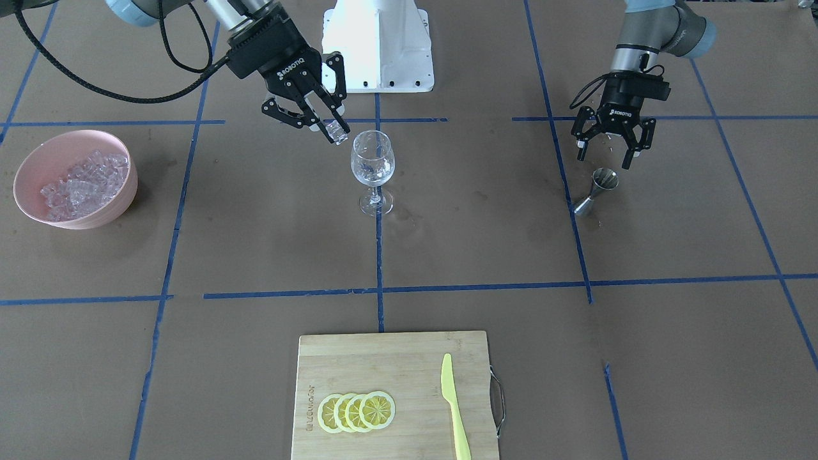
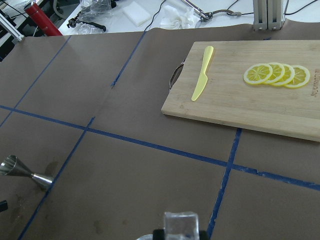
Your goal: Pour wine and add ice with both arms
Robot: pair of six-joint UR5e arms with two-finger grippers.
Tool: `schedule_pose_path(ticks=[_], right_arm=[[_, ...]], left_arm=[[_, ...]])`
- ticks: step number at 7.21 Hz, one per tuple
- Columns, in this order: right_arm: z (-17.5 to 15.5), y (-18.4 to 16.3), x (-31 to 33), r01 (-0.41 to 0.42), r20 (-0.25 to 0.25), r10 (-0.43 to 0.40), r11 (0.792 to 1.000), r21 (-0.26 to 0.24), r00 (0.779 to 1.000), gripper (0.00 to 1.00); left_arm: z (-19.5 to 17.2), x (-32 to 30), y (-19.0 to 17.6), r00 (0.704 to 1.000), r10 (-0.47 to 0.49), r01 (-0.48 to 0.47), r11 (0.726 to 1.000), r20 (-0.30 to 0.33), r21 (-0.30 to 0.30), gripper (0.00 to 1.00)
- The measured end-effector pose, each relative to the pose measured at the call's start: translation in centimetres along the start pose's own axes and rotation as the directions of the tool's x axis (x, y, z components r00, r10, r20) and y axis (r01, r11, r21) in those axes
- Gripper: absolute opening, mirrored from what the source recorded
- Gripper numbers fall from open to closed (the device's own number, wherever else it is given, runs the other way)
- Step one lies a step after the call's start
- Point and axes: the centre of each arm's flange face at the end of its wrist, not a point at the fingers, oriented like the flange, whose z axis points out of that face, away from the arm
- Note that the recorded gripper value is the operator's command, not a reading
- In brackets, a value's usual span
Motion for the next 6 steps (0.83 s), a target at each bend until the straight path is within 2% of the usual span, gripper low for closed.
schedule_pose_path(ticks=[3, 6], right_arm=[[1.5, 2.2, -2.6, 0.016, -0.047, -0.018, 0.999, -0.036, 0.999, 0.00], [2.6, 4.7, -4.6, 0.033, -0.067, -0.038, 0.997, -0.072, 0.997, 0.00]], left_arm=[[-2.3, 0.9, -0.4, 0.996, -0.069, 0.061, 0.990, -0.058, -0.128, 1.00], [-5.1, 2.6, -2.3, 0.991, -0.094, 0.073, 0.977, -0.095, -0.202, 1.00]])
